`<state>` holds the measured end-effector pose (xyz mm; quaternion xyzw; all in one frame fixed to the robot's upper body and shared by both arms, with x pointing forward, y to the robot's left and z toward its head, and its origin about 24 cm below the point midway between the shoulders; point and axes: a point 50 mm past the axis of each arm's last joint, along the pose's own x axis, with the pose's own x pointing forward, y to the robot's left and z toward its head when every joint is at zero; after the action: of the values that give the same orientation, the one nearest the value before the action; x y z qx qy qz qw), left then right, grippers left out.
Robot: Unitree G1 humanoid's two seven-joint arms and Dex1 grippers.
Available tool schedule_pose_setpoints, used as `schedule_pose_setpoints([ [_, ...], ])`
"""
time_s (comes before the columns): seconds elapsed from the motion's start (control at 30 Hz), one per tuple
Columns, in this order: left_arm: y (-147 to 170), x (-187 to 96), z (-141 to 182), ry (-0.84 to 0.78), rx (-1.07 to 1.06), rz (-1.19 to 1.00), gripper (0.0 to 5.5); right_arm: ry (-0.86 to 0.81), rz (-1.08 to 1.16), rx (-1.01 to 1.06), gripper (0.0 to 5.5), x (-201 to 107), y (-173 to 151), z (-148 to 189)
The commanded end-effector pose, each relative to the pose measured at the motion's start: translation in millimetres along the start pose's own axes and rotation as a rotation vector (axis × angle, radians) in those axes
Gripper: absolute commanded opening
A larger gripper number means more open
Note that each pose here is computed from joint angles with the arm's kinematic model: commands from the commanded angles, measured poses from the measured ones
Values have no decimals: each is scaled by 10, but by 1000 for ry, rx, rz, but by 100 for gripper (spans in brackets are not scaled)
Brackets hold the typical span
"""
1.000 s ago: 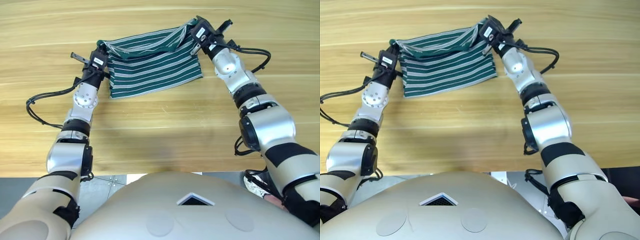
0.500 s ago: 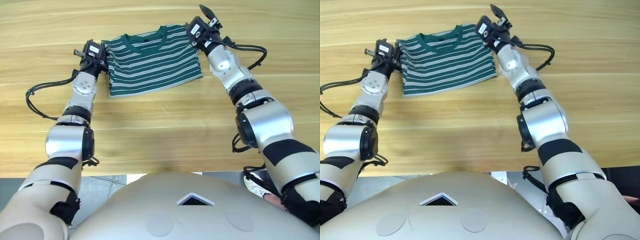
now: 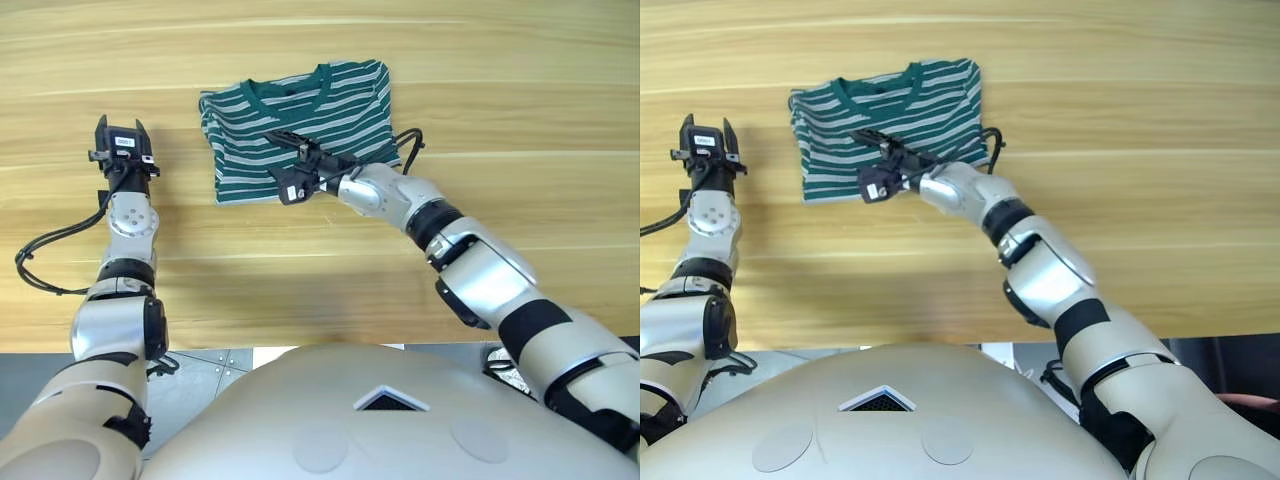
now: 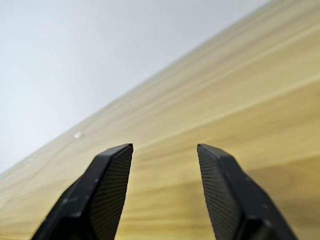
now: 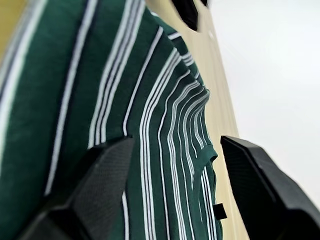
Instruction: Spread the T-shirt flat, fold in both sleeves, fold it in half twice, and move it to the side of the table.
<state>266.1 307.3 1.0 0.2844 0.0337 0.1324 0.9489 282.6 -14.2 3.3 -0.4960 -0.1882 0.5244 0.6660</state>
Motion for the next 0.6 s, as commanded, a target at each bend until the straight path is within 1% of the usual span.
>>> schedule_pose_setpoints([
  [0.03, 79, 75, 178, -111, 31, 3, 239, 27, 428, 61, 322, -1122, 666, -325],
  [0.1, 45, 88, 261, -164, 50, -36, 239, 46, 416, 98, 322, -1582, 611, -349],
  [0.17, -22, 109, 385, -237, 76, -84, 239, 111, 333, 141, 322, -1969, 473, -363],
  [0.2, -84, 124, 494, -296, 88, -116, 239, 135, 261, 160, 322, -2091, 365, -368],
  [0.23, -169, 129, 607, -356, 91, -159, 239, 130, 148, 185, 322, -2133, 221, -353],
  [0.27, -241, 124, 699, -407, 98, -197, 239, 107, 38, 217, 322, -2138, 96, -322],
  [0.33, -337, 106, 814, -466, 106, -253, 239, 12, -252, 335, 322, -2073, -193, -218],
  [0.37, -340, 90, 827, -475, 104, -259, 239, -20, -359, 417, 322, -2018, -285, -189],
  [0.4, -340, 75, 827, -477, 104, -262, 239, -43, -418, 485, 322, -1955, -315, -161],
  [0.47, -358, 51, 817, -473, 101, -266, 239, -67, -448, 597, 322, -1763, -170, -52],
  [0.53, -368, -8, 793, -469, 82, -266, 239, -69, -423, 645, 322, -1601, 3, 98],
  [0.6, -380, -94, 758, -467, 70, -272, 239, -28, -377, 671, 322, -1511, 192, 189],
])
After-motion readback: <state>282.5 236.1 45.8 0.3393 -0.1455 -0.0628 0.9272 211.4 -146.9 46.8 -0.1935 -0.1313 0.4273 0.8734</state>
